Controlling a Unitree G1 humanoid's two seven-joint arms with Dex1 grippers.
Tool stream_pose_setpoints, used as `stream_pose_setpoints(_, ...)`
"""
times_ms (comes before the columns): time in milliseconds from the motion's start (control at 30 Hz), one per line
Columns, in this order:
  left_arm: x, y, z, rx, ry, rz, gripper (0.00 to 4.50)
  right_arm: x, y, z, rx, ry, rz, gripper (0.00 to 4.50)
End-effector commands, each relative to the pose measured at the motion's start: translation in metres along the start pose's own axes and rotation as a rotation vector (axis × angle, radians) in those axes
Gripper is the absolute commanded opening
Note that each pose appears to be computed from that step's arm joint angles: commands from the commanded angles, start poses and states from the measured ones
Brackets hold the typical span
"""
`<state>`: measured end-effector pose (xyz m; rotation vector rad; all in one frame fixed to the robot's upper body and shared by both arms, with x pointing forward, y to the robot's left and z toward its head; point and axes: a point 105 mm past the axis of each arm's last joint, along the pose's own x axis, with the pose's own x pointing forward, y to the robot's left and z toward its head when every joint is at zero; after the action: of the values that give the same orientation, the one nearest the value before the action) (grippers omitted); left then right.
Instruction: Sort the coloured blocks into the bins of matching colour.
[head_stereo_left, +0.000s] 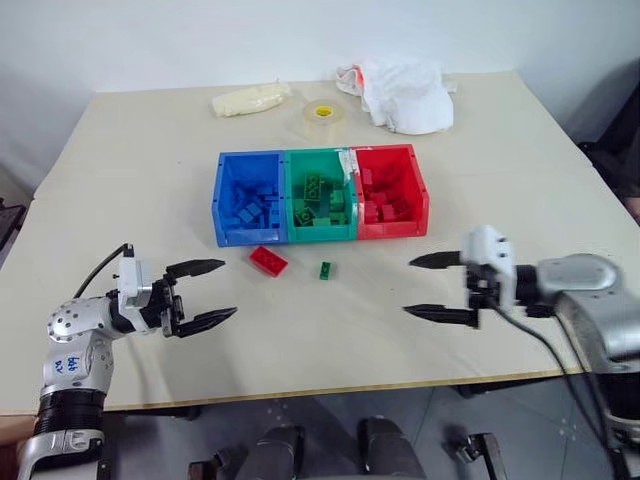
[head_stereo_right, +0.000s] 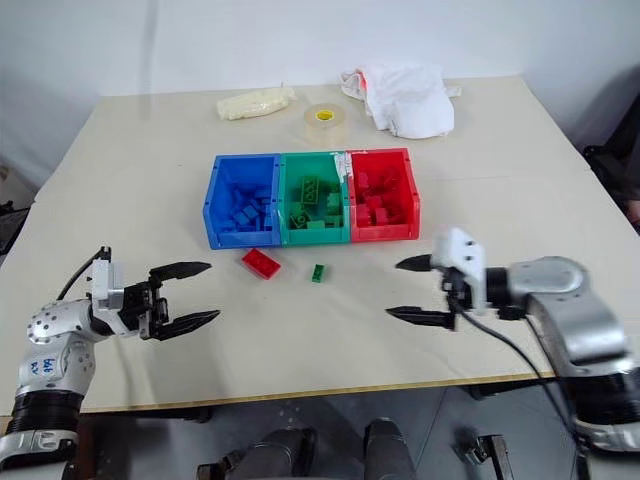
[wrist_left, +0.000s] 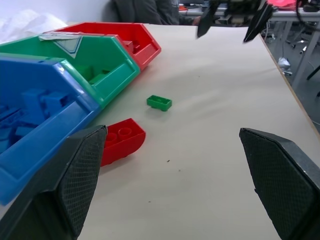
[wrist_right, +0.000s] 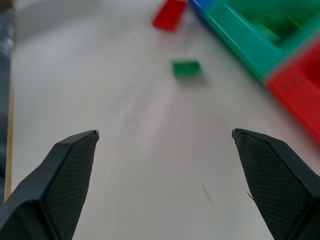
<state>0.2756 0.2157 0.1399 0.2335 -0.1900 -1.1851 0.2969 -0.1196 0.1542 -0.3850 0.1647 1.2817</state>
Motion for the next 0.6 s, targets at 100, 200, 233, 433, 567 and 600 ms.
stream_pose_setpoints(100,-0.005,-0.007,0.011,0.030,-0.018,0.037,4.50,0.044,-0.014,0.001,0.001,-0.036,-0.016,4.47)
stream_pose_setpoints(200,-0.008,-0.012,0.012,0.026,-0.016,0.056,4.50,0.066,-0.019,0.004,0.003,-0.056,-0.009,4.47)
stream_pose_setpoints(233,-0.008,-0.014,0.011,0.024,-0.013,0.060,4.50,0.071,-0.021,0.003,0.004,-0.058,-0.008,4.47)
stream_pose_setpoints(433,-0.013,-0.026,0.013,0.018,-0.006,0.100,4.50,0.112,-0.035,-0.001,-0.003,-0.055,-0.028,4.47)
stream_pose_setpoints(567,-0.016,-0.029,0.014,0.017,0.000,0.116,4.50,0.113,-0.034,-0.002,-0.006,-0.069,-0.009,3.90)
stream_pose_setpoints(600,-0.016,-0.029,0.014,0.016,0.001,0.118,4.50,0.112,-0.033,-0.001,-0.007,-0.078,-0.003,3.57)
